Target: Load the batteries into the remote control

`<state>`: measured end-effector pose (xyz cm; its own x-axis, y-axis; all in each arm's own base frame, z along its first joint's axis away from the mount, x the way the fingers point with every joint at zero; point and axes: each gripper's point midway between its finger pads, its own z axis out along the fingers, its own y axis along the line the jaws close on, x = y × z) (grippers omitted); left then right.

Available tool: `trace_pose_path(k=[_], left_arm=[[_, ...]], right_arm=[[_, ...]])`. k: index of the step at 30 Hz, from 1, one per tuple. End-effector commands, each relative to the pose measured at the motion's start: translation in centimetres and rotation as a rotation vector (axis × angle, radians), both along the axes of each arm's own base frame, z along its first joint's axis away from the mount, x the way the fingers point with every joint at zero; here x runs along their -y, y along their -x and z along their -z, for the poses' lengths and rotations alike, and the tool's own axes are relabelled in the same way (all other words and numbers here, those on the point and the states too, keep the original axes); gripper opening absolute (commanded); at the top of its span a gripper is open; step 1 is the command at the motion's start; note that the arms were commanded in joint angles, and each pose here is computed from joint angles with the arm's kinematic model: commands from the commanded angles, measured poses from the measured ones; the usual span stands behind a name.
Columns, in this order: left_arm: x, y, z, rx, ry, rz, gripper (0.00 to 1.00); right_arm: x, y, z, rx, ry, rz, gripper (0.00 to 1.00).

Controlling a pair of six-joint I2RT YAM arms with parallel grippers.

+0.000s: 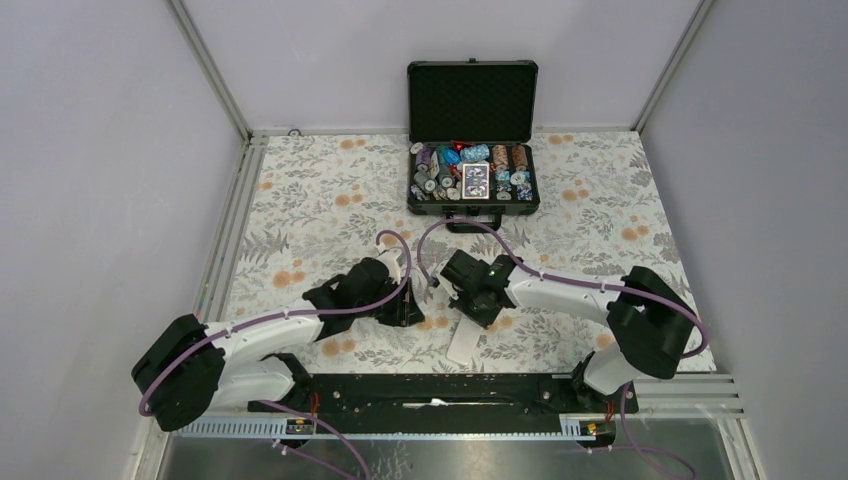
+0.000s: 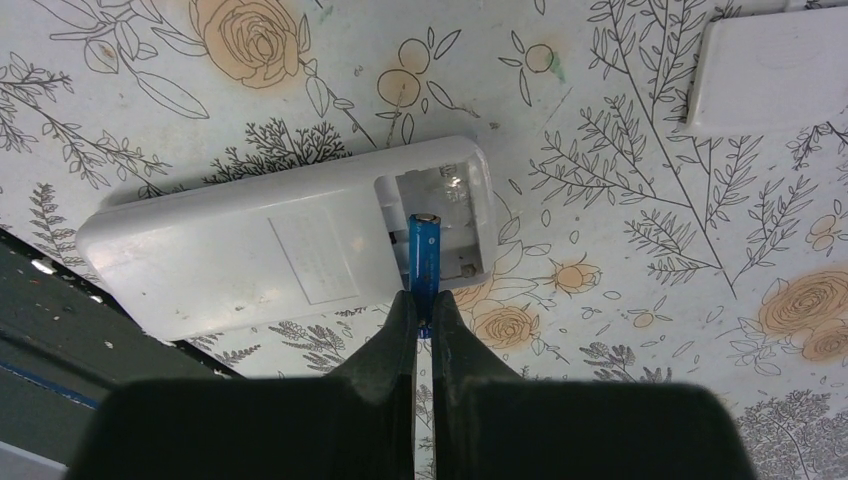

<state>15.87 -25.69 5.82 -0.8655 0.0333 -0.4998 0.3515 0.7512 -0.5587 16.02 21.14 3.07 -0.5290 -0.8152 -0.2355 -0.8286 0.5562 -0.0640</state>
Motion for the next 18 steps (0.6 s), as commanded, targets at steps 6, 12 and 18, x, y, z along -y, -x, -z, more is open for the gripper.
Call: trace_pose_path(k=[6, 12, 18], left_arm=[[1.2, -0.7, -1.1, 0.042, 0.063, 0.03, 0.37], [1.2, -0.7, -1.1, 0.039, 0.06, 0.031, 0.37], [1.2, -0.7, -1.1, 0.041, 0.059, 0.028, 0.37]], right_arm=[[-0.9, -1.6, -0.9, 0.038, -0.032, -0.01, 0.0], [-1.0, -1.9, -0.7, 0.046, -0.02, -0.012, 0.0], [-0.8, -2.5, -0.6, 0.074, -0.009, -0.005, 0.0]])
